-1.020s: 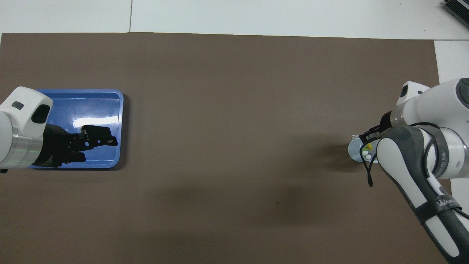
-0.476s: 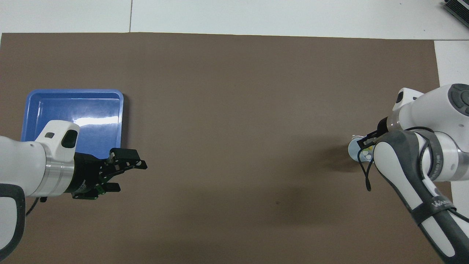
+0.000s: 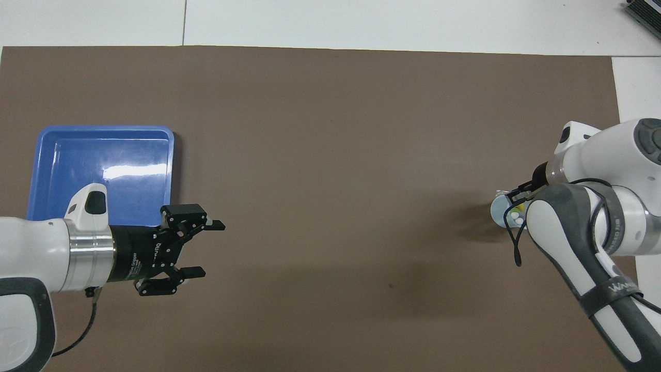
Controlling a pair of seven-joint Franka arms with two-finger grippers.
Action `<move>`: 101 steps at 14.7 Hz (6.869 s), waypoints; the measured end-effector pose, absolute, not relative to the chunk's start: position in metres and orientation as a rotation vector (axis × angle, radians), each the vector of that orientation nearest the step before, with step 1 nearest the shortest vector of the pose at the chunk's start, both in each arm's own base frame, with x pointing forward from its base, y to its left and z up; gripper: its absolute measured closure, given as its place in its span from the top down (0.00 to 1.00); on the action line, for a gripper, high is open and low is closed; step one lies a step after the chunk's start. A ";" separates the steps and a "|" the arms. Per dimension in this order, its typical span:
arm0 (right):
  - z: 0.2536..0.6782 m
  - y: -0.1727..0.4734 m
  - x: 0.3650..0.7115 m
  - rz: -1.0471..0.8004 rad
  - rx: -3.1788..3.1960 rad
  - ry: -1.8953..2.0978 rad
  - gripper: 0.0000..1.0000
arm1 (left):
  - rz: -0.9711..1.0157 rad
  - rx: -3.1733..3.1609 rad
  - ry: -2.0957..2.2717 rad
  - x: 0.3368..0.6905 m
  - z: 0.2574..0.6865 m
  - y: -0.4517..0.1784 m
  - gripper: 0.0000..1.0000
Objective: Right arm passes pens to left for tray arrangement
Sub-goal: 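Grasp the yellow pen in the cup with the right gripper while the left gripper advances, then lift the yellow pen toward the open left gripper, then close the left gripper on the yellow pen and open the right gripper, then carry the yellow pen to the tray with the left gripper while the right gripper returns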
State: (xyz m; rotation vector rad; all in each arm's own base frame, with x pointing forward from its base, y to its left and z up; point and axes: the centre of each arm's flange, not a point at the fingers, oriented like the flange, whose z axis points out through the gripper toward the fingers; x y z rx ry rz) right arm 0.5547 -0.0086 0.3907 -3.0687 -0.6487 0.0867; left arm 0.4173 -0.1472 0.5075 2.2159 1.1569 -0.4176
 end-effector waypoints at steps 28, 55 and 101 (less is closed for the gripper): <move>0.609 0.056 0.542 0.087 -2.921 -0.910 0.19 | -0.464 1.768 1.475 0.411 0.483 -0.227 1.00; 0.553 0.270 0.484 0.019 -2.222 1.039 0.19 | -0.446 1.531 1.700 0.404 0.502 -0.298 0.91; 0.549 0.269 0.480 0.050 -2.276 0.995 0.97 | -0.263 1.933 1.344 0.433 0.482 -0.281 0.17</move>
